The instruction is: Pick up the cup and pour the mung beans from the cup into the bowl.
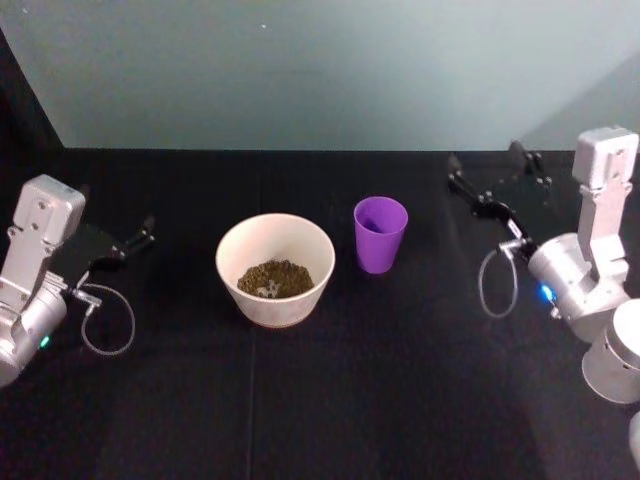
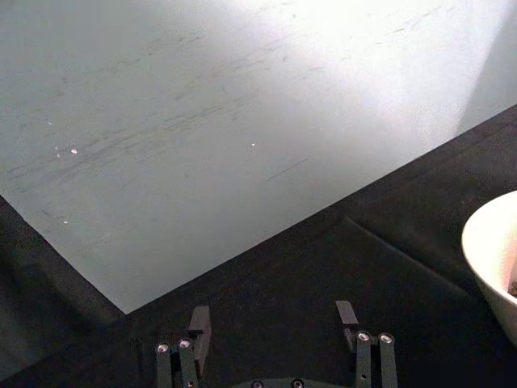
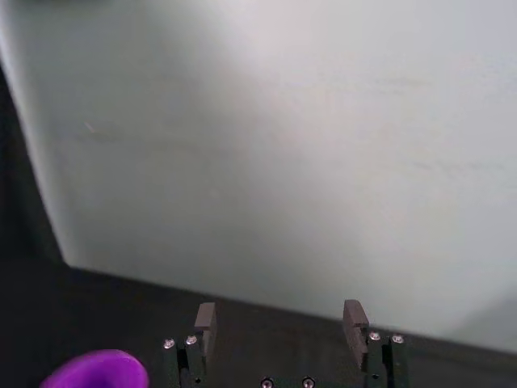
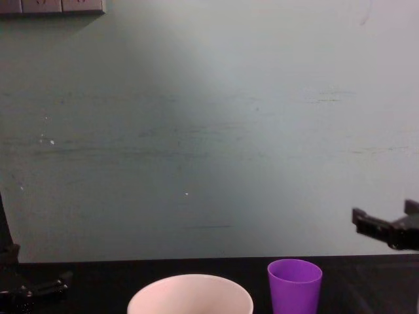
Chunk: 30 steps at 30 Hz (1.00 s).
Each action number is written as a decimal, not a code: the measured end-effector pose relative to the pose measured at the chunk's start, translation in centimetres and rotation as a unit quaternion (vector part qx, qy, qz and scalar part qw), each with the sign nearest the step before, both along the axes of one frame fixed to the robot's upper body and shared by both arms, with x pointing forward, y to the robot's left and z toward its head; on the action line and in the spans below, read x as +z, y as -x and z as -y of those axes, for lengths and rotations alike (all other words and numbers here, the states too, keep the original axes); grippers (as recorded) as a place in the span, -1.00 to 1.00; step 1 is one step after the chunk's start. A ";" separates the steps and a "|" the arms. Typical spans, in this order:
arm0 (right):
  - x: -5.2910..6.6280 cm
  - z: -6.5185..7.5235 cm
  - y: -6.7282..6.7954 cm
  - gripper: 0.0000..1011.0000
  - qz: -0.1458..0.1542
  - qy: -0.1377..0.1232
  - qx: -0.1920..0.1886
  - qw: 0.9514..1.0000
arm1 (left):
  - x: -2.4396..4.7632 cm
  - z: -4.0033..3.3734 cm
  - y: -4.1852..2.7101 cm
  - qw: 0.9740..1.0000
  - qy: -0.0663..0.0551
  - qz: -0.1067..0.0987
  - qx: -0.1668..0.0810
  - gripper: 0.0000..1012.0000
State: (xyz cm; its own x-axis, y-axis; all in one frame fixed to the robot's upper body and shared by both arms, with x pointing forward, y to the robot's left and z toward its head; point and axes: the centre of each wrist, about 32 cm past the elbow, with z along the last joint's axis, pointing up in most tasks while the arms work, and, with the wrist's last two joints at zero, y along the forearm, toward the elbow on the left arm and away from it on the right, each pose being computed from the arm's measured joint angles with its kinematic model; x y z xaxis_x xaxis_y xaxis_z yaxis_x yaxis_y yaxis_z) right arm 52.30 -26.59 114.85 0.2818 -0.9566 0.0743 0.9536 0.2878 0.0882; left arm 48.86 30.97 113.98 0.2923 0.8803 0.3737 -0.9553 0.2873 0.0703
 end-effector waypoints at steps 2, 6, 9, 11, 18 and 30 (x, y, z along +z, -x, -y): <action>-0.1 0.1 0.1 0.98 -0.013 0.009 -0.011 1.000 | 0.00 0.00 0.00 1.000 0.000 0.000 0.000 0.98; -0.4 0.4 0.2 0.98 -0.044 0.021 -0.031 0.998 | 0.00 0.00 0.00 1.000 0.000 0.000 0.000 0.98; -0.5 0.5 0.3 0.98 -0.055 0.023 -0.036 0.998 | 0.00 0.00 0.00 1.000 0.000 0.000 0.000 0.98; -0.6 0.6 0.3 0.98 -0.060 0.023 -0.038 0.997 | 0.00 0.00 0.00 1.000 0.000 0.000 0.000 0.98; -0.5 0.7 0.3 0.98 -0.067 0.024 -0.039 0.997 | 0.00 0.00 0.00 1.000 0.000 0.000 0.000 0.98; -0.5 0.6 0.3 0.98 -0.066 0.023 -0.038 0.997 | 0.00 0.00 0.00 1.000 0.000 0.000 0.000 0.98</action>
State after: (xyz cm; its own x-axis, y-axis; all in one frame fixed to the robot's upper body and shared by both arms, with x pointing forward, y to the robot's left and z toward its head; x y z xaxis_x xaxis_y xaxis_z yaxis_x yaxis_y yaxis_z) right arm 51.99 -27.22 114.32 0.2185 -0.9721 0.0857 0.9753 0.2148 -0.0506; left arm 48.86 30.97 113.98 0.2923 0.8803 0.3737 -0.9552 0.2873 0.0702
